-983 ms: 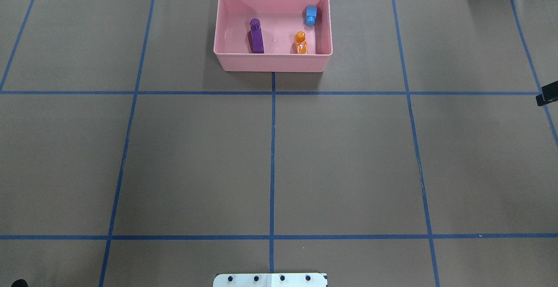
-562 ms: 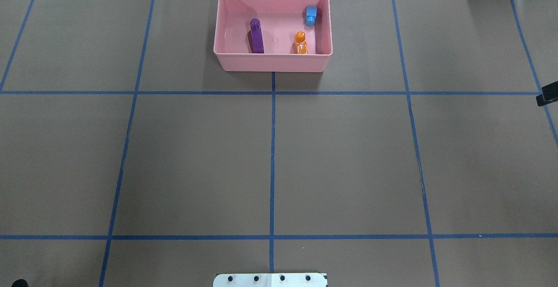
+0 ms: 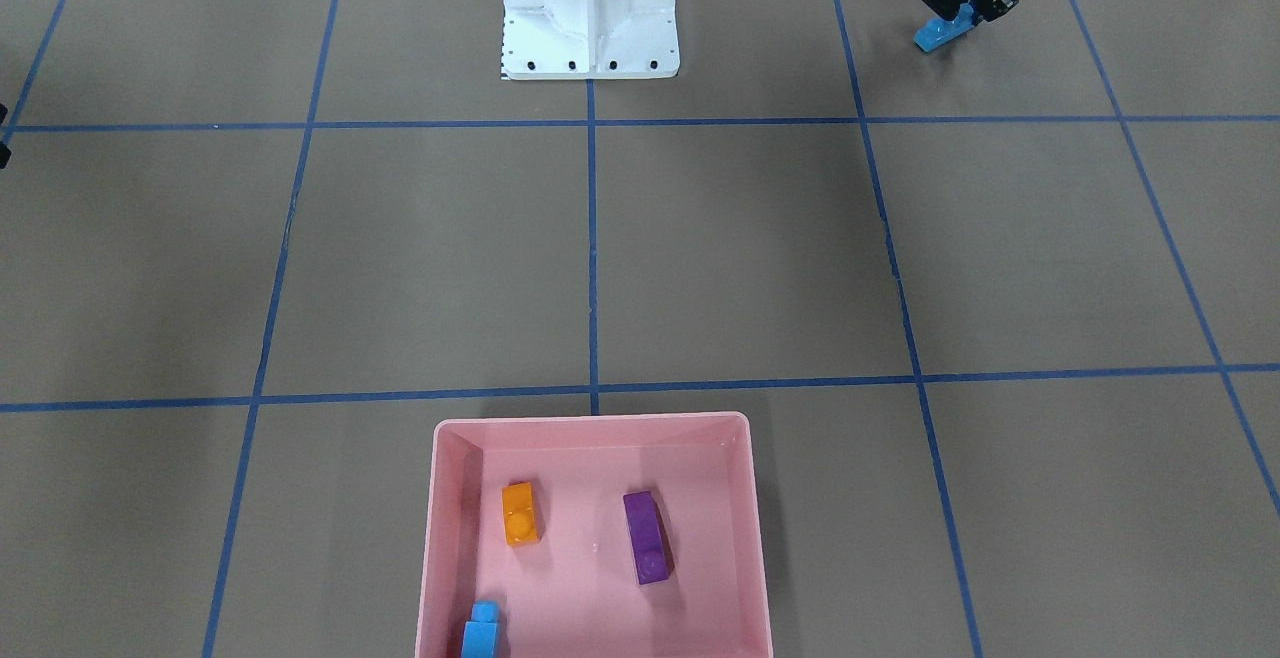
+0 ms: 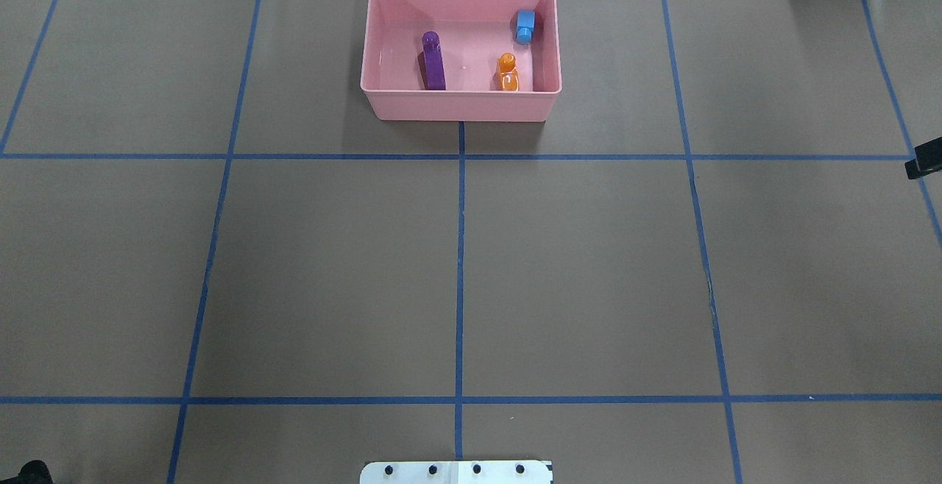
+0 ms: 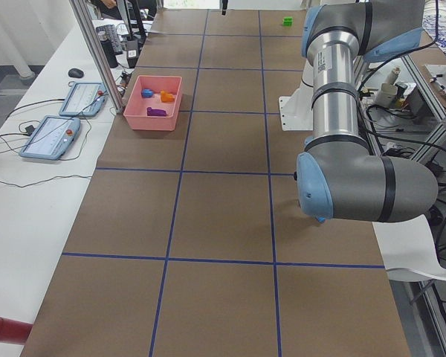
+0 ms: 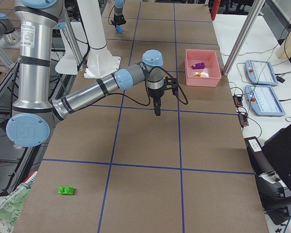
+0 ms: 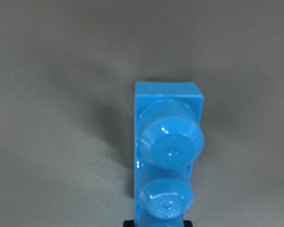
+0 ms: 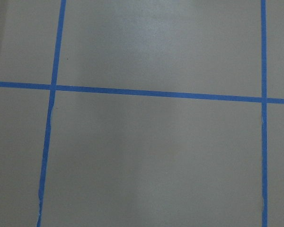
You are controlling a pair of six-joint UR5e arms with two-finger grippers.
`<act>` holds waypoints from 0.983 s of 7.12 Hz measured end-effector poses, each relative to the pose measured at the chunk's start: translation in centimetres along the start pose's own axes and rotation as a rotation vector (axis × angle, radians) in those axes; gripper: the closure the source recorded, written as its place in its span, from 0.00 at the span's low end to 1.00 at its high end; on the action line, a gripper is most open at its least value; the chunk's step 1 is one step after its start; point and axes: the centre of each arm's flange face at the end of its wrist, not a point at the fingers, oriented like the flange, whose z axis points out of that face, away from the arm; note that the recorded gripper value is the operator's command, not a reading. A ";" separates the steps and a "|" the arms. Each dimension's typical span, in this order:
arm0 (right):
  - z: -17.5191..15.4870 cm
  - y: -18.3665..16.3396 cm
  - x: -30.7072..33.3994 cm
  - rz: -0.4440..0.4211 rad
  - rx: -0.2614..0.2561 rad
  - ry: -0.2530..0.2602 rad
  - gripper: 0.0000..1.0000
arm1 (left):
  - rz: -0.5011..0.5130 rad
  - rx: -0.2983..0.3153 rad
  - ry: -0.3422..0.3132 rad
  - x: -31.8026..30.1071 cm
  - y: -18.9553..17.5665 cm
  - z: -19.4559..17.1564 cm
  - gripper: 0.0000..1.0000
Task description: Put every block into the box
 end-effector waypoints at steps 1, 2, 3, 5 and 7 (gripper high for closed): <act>0.0 0.0 0.0 -0.001 0.001 0.000 0.00 | -0.038 0.025 0.032 -0.4 -0.7 -1.9 1.00; 0.0 0.0 0.0 -0.001 0.000 0.000 0.00 | -0.086 0.044 0.091 -0.8 -1.5 -4.3 1.00; 0.1 0.0 0.0 -0.002 0.000 0.000 0.00 | -0.147 0.076 0.158 -1.5 -2.5 -7.0 1.00; 0.1 0.1 0.2 -0.010 -0.002 0.002 0.00 | -0.297 0.204 0.274 -3.2 -6.3 -12.3 1.00; 0.5 0.8 1.5 -0.058 -0.016 0.014 0.00 | -0.440 0.368 0.353 -4.4 -11.1 -17.7 1.00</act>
